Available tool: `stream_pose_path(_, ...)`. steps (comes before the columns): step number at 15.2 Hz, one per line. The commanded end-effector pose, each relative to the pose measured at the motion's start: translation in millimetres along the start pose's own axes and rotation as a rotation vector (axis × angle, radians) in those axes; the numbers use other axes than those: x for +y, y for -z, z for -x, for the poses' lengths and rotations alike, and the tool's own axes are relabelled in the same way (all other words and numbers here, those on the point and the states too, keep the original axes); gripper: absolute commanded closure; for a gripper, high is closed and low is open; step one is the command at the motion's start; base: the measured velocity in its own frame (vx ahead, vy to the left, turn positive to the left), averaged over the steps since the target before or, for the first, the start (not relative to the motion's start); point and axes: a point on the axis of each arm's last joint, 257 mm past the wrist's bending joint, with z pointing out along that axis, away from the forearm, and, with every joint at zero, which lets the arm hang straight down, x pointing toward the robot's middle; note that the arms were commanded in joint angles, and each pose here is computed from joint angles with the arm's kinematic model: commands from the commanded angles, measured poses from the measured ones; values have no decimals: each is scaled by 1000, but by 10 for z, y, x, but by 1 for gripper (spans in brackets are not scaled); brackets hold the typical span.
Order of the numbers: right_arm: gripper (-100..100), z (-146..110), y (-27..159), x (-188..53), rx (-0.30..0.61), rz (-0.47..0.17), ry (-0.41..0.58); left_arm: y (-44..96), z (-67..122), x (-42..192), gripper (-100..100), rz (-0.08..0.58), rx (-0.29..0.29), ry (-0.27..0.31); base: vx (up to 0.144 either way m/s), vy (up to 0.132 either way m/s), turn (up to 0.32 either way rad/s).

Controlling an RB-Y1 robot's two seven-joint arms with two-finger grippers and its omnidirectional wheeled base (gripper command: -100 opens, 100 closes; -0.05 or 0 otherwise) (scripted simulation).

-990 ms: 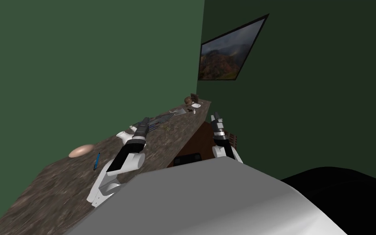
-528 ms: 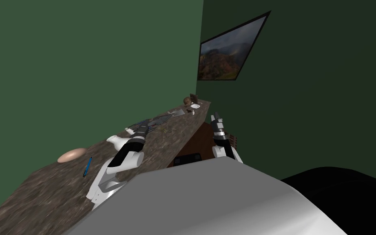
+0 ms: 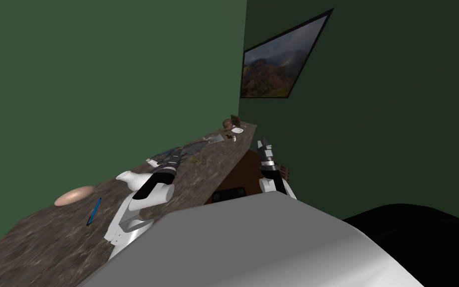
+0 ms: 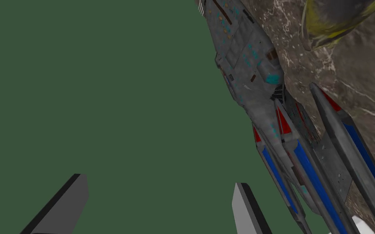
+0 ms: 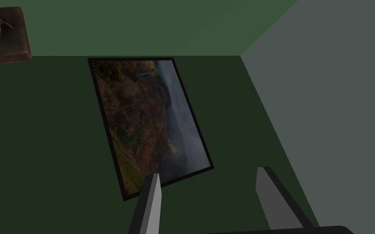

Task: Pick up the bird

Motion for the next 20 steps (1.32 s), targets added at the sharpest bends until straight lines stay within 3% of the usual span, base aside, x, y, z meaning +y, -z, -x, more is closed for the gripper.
stream_pose_path(1,0,0,0,0,0,0,0,-27,27,149,-100,52,6,-12,59,-69,1)
stream_pose_path(11,0,0,0,0,0,0,0,-22,34,687,-100,245,42,-34,59,-54,1)
stream_pose_path(20,0,0,0,0,0,0,0,83,-8,1185,-100,423,84,-39,63,-59,1)
